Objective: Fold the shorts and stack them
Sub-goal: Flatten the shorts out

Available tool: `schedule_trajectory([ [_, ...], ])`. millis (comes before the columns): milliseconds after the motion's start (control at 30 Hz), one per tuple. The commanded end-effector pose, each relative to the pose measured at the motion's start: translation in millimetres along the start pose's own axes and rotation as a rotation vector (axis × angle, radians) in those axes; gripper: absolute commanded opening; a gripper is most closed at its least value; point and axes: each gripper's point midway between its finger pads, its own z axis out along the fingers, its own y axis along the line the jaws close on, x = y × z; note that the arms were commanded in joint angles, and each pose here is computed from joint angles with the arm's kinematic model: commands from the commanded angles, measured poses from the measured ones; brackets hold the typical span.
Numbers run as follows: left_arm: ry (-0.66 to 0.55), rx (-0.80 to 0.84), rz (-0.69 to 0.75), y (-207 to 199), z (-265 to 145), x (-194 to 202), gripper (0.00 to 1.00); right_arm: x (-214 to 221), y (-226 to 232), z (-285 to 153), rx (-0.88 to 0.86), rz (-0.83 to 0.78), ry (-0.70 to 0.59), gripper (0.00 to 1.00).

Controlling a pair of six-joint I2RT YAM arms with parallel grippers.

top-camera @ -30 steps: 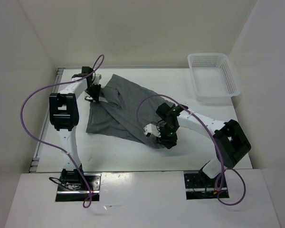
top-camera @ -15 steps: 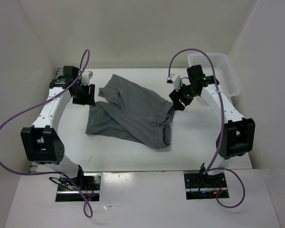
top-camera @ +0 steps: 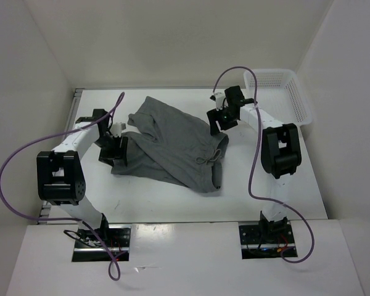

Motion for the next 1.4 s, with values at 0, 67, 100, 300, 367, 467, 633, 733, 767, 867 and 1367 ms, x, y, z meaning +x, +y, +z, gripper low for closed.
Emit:
schedule_trajectory([
  [0, -0.010, 0.041, 0.003, -5.4, 4.2, -0.8, 0.69, -29.7, -16.1, 2.0, 0.067, 0.030, -0.095, 0.76],
  [67, 0.016, 0.043, -0.004, -3.6, 12.9, 3.0, 0.67, -21.7, -16.5, 8.4, 0.064, 0.036, -0.074, 0.76],
  [100, 0.028, 0.044, -0.007, -3.0, 15.9, 4.2, 0.65, -17.6, -17.3, 13.6, 0.061, 0.039, -0.061, 0.76],
  [300, 0.100, -0.053, -0.028, 19.4, 30.5, 23.0, 0.60, -6.2, -21.0, 26.2, 0.065, 0.039, -0.029, 0.76],
  [367, 0.093, -0.106, -0.023, 28.5, 29.7, 23.2, 0.60, -7.7, -25.5, 26.1, 0.090, 0.037, -0.034, 0.76],
  [467, 0.066, -0.140, -0.017, 33.5, 24.5, 19.1, 0.60, -11.3, -41.5, 23.9, 0.158, 0.040, -0.050, 0.75],
  [633, 0.092, -0.091, -0.024, 27.3, 36.6, 25.3, 0.46, -8.3, -44.8, 33.8, 0.154, 0.019, -0.032, 0.63],
  [733, 0.107, -0.063, -0.028, 22.5, 37.9, 30.5, 0.22, -11.0, -40.0, 33.1, 0.124, 0.008, -0.037, 0.34],
  [767, 0.122, -0.062, -0.031, 21.1, 33.8, 35.4, 0.13, -10.5, -42.8, 32.6, 0.141, 0.008, -0.034, 0.14],
  [867, 0.141, -0.131, -0.029, 29.7, 19.9, 44.7, 0.06, -34.4, -69.2, 21.6, 0.273, 0.043, -0.104, 0.00],
  [1367, 0.005, -0.135, -0.033, 28.4, -11.7, 30.2, 0.73, -117.4, -64.1, -32.4, 0.282, 0.053, -0.330, 0.74],
])
